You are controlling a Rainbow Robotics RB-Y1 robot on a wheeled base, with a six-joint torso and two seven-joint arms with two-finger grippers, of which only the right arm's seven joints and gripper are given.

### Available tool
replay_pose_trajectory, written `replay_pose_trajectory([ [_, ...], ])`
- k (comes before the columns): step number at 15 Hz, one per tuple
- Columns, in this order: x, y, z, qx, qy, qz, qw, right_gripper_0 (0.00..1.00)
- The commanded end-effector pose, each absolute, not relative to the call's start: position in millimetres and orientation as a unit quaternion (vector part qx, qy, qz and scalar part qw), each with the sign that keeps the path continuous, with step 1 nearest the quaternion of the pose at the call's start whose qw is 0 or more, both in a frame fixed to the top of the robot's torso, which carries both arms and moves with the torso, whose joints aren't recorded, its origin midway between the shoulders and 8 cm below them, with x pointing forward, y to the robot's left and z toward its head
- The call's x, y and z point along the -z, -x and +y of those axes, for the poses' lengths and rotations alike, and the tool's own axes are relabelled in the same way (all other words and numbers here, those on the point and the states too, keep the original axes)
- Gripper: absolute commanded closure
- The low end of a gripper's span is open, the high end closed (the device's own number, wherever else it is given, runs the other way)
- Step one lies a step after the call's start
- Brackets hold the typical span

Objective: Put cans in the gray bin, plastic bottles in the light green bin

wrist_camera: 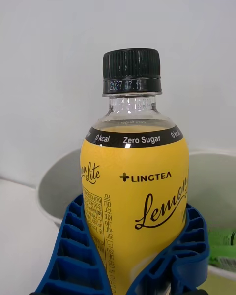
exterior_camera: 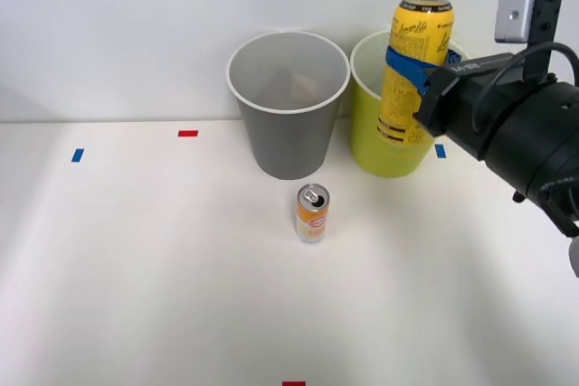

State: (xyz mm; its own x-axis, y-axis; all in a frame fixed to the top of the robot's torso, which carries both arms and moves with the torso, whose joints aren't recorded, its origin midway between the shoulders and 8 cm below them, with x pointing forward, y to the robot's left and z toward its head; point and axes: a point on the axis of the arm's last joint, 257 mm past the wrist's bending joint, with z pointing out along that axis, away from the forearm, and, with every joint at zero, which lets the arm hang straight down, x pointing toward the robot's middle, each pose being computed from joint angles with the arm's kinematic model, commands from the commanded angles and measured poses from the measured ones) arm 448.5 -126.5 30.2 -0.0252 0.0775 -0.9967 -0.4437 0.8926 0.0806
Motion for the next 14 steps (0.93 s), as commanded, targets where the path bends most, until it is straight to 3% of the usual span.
replay_pose_trajectory([
  [1, -50.3, -478.3, -135.8, -0.209, 0.103, 0.656, 0.718, 1.00],
  [8, -80.6, -560.5, -158.6, -0.162, 0.057, 0.638, 0.751, 1.00],
  [14, -70.9, -609.8, -165.3, -0.110, 0.038, 0.657, 0.745, 1.00],
])
